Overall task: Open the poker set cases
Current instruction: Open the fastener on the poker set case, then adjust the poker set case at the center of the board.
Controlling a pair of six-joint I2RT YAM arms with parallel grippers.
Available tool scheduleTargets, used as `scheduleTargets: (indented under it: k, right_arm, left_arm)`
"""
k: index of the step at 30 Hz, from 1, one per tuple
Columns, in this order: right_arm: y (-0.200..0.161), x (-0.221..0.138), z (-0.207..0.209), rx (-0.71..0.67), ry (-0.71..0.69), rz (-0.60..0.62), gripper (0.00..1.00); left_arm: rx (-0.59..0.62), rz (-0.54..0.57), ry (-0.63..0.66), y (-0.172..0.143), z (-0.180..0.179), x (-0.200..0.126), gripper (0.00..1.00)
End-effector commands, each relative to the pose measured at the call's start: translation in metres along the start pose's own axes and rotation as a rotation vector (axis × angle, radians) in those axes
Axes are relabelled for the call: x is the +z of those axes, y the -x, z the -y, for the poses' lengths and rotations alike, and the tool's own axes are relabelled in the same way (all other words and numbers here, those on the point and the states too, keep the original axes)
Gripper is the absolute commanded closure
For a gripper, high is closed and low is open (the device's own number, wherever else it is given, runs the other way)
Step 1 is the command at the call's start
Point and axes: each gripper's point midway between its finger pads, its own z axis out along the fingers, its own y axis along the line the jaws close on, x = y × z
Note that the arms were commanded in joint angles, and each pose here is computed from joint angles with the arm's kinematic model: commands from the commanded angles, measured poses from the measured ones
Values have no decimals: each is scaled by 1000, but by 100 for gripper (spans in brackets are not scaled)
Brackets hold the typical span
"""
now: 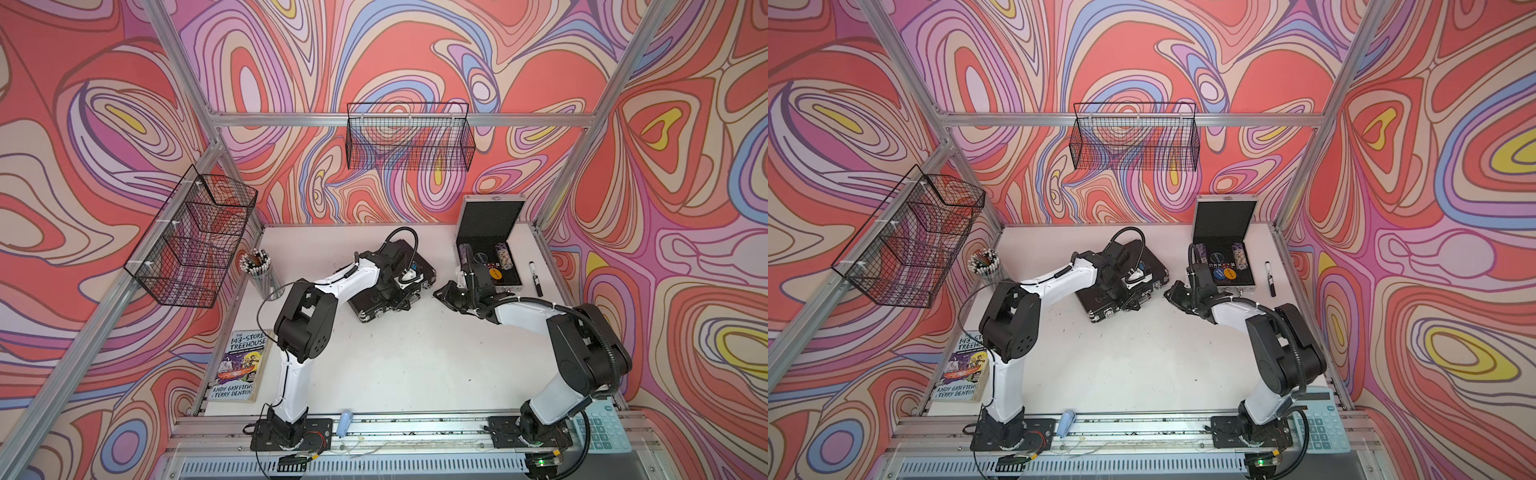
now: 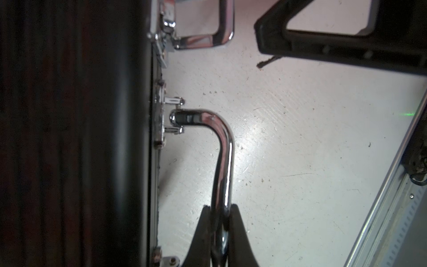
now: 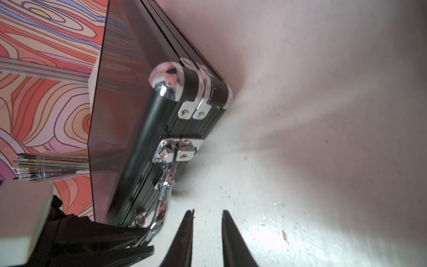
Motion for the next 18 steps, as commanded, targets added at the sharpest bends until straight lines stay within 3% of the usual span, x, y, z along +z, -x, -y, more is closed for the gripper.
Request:
scheduleTargets:
  k: [1,4,7,10,18]
  right_arm:
    - [-3,-5,4,-33,-23,6,77]
    - [-9,0,2,-29,-2,-12,76]
    - [-18,8,-9,-30,36,-37,57]
    - [-30,16,-26,-7,108,-63,47]
    - [-41,35,-39,116,226,-76,43]
  left_arm:
    - [41,34,-84,13,27,-8,100]
    - [42,35,-77,13,27,-11,100]
    - [43,42,-71,14,28,-14,100]
    - [37,43,-73,14,29,-16,100]
    - [29,44,-72,10,32,-19,100]
